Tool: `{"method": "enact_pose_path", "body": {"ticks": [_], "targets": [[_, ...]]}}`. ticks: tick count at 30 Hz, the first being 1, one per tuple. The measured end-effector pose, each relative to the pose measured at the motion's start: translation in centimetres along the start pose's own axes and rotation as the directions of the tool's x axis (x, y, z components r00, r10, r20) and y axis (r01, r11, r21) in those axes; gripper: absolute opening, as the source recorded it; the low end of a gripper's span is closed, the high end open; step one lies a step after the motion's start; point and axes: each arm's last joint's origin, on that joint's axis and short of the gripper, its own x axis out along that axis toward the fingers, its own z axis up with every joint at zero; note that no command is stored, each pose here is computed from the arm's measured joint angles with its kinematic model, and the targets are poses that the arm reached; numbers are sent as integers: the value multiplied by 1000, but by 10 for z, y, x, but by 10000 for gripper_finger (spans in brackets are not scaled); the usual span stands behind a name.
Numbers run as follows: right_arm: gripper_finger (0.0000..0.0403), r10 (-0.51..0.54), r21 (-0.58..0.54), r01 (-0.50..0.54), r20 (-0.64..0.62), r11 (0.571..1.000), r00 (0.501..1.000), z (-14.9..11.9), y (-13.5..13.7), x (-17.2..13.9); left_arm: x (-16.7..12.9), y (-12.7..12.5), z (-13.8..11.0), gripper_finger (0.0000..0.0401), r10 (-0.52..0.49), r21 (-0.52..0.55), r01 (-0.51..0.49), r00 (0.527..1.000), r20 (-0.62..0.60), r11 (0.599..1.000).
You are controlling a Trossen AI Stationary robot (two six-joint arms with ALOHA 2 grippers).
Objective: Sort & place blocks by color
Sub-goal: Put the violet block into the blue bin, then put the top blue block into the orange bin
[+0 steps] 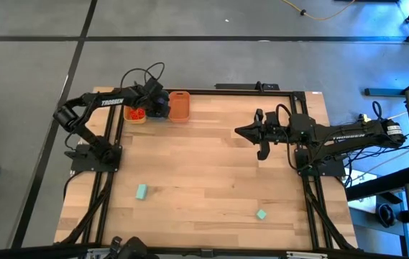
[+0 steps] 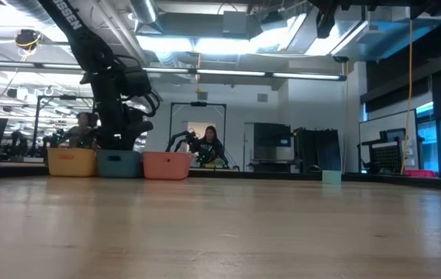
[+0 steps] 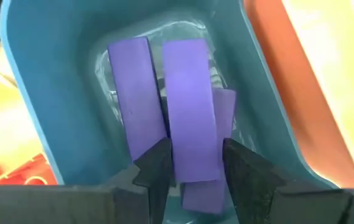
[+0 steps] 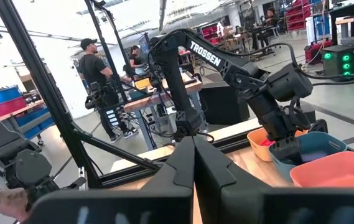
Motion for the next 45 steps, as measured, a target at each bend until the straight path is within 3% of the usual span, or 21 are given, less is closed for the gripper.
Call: {"method": "enact_pose_path", "body": {"ticks": [10,15,18,21,25,27,30,35,38,40,45], "targets": [[0,0,-4,0,0,1000,1000,0,0,0,-13,3,10,141,-21,22,19,998,55,1000],[0,1,-7,-1,-1,1000,1000,0,0,0,-56,2,35,142,-56,67,44,981,188,997],[0,4,-7,-4,0,1000,1000,0,0,0,-95,-2,51,141,-150,113,120,937,317,986],[0,8,-7,-8,9,1000,1000,1,0,0,-142,-11,57,140,-344,223,270,823,451,937],[0,12,-6,-12,24,1000,1000,2,1,0,-196,-26,40,141,-581,397,424,594,557,814],[0,12,-6,-12,24,1000,1000,2,1,0,-214,-33,24,140,-654,456,471,493,574,755],[0,12,-6,-12,24,1000,1000,2,1,0,-229,-44,-5,137,-745,536,528,359,562,658],[0,13,-5,-13,28,1000,1000,3,1,0,-233,-63,-52,137,-862,646,608,133,489,461],[0,13,-4,-13,28,1000,1000,3,1,0,-228,-74,-76,137,-884,695,610,20,466,380],[0,13,-3,-13,28,1000,1000,3,1,0,-225,-79,-88,137,-883,718,588,-15,469,371],[0,13,-3,-13,29,1000,1000,3,1,0,-216,-85,-103,137,-864,736,502,47,502,455]]}}
